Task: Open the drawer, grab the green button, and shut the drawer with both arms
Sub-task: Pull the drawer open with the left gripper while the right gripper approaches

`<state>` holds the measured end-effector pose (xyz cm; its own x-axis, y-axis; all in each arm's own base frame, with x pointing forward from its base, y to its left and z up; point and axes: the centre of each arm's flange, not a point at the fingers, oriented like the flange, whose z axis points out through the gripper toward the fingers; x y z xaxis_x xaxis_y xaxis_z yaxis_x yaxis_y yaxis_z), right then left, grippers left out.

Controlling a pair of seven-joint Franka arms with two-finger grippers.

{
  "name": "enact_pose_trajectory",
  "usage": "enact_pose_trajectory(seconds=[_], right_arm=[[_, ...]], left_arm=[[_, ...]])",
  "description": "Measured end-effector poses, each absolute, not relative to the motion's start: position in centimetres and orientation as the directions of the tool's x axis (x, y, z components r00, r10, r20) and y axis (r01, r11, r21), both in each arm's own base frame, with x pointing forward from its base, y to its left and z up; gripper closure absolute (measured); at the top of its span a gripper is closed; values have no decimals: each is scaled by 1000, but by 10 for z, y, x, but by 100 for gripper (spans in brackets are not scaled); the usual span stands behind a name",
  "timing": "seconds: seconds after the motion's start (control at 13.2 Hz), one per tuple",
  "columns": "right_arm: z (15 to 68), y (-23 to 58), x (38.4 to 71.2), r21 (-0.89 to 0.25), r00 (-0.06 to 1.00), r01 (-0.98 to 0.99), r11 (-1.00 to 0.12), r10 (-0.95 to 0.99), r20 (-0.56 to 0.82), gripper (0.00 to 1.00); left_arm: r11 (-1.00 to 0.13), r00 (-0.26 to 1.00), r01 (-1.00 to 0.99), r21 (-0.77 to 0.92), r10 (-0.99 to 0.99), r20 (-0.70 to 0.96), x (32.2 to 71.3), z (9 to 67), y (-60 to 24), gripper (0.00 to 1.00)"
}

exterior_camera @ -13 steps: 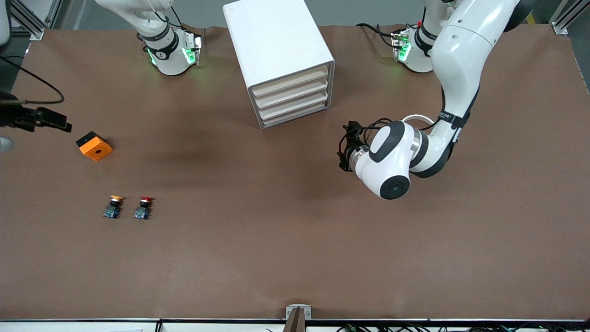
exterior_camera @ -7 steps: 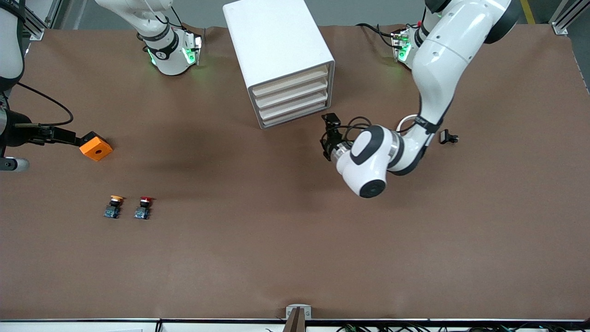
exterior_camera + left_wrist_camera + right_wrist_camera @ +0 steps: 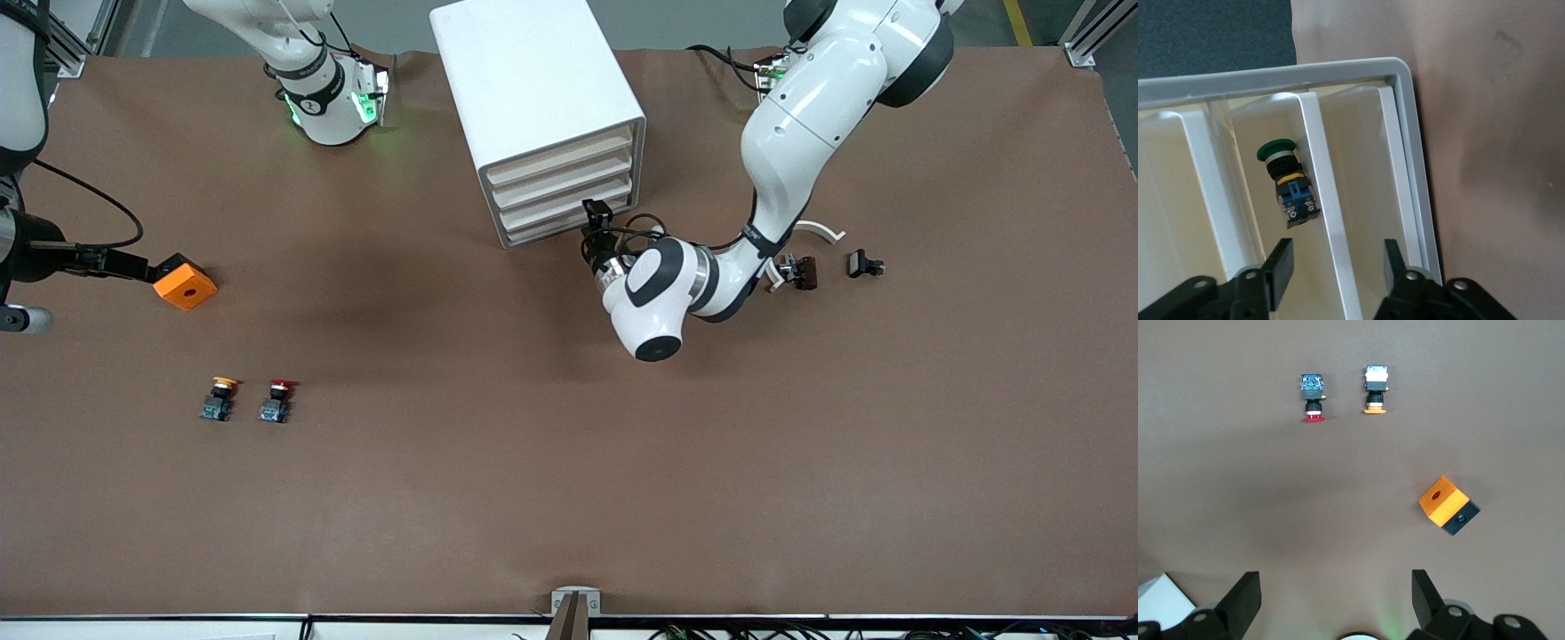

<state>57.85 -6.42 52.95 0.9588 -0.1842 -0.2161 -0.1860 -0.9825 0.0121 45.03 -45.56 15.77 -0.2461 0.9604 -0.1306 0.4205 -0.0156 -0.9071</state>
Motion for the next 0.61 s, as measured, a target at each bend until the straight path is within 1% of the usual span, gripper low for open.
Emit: enact_pose_trajectory(seconds=[0.08,0.15,0.23,0.3,0.38,0.45,0.53,0.61], right_arm=[[529,-57,579,14,949,-227,-974,-225,-220,0],[528,-49,579,14,939,-262,-965,-259,-226,0],[528,-39,579,14,929,-294,-956,-289,-230,0],[528,-29,580,14,918,-327,-945,-321,-234,0],[527,-20,580,16,908,-352,-936,-345,-237,0],[527,-13,580,19,903,-363,-931,-357,-238,0],[527,-6,580,23,898,-375,-927,-369,-238,0],[527,2,580,31,887,-399,-916,-395,-238,0]], left_arm=[[-14,-239,414,-910,963,-124,445,154,-460,50],[-15,-230,408,-913,966,-118,438,151,-465,51],[-17,-222,403,-915,968,-116,432,149,-470,56],[-18,-217,398,-917,970,-113,427,147,-474,56],[-18,-213,395,-918,971,-111,423,146,-477,61],[-18,-211,393,-919,972,-109,422,145,-478,61],[-16,-211,391,-920,972,-106,421,143,-478,69],[-11,-214,388,-922,971,-102,421,141,-477,82]])
